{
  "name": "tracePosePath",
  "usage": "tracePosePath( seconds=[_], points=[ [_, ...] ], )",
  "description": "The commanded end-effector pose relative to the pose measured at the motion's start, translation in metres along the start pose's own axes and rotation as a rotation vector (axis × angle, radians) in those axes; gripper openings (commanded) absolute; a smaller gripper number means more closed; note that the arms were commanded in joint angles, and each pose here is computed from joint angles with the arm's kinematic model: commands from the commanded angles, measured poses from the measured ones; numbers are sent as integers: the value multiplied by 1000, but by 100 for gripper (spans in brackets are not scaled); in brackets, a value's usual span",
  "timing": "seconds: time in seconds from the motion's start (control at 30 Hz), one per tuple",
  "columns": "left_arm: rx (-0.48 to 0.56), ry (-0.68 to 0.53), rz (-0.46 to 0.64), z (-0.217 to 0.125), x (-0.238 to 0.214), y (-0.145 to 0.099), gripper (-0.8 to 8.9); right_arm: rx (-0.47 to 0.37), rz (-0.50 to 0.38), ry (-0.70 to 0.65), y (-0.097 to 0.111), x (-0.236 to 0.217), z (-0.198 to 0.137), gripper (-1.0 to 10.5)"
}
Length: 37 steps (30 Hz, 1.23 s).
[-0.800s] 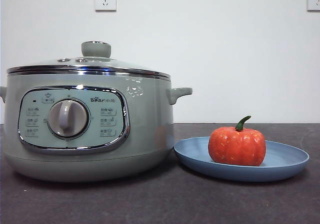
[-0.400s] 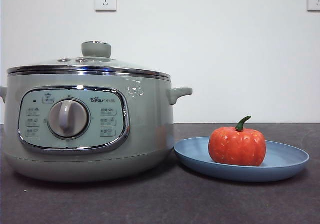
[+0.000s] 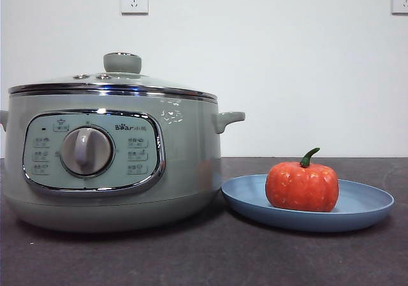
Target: Take the pumpkin out from the steamer,put the pumpkin in the blue plate,close the lid
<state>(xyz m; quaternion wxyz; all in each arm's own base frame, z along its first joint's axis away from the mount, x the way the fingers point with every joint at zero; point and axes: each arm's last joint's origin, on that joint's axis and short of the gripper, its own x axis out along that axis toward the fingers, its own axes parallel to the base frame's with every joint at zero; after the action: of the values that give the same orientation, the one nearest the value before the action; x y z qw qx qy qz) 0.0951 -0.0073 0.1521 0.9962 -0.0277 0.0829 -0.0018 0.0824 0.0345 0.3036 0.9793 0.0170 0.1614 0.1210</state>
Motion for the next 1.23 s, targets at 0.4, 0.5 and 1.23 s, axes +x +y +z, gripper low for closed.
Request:
tracePosePath(
  seconds=[0.4,0.5,1.23],
  points=[
    [-7,8,4,-5,1,0,-3,-117,-162,-154,-17,7,-28,1],
    [-7,8,5,-5,1,0,-3,-96,-170,-247,-25,14,-50,1],
    [-7,8,4,-5,1,0,-3,-43,-148,-153,-38,54,-142,1]
  ],
)
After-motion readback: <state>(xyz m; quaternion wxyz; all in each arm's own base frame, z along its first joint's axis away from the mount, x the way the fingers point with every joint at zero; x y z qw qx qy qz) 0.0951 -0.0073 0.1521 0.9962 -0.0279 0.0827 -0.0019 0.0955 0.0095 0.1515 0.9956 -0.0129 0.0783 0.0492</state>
